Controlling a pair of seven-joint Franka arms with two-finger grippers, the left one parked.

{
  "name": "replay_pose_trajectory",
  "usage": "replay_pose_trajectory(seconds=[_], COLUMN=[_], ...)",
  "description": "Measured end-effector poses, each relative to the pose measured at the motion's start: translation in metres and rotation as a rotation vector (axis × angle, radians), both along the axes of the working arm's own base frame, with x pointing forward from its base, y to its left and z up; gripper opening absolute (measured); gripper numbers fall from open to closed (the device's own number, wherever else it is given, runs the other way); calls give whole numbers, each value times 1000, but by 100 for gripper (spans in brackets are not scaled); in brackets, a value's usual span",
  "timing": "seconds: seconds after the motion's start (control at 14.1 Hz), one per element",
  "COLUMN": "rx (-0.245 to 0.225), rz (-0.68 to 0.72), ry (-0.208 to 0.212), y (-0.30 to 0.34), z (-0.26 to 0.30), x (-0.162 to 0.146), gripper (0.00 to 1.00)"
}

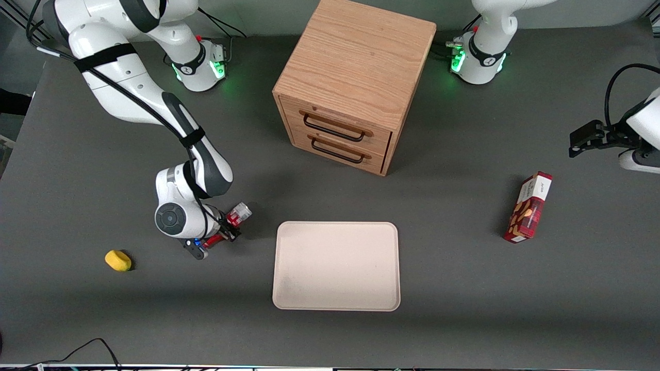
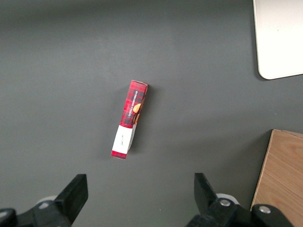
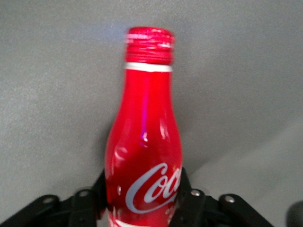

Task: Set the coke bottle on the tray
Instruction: 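Close the right gripper around the bottle's body, then lift the bottle and tilt it upright with the right gripper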

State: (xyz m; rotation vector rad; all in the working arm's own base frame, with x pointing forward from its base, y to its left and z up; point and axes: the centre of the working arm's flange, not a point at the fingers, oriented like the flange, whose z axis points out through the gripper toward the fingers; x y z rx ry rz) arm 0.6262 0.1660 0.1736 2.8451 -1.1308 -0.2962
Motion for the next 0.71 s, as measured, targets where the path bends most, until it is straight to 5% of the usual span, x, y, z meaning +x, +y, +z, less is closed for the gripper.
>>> replay_pose_trajectory(seconds=[0.35,0.71], rx=[19,51], rz=[131,367], ry=[-6,-48], y=[-5,-33], z=[46,204], x=[6,19], gripper=[55,55])
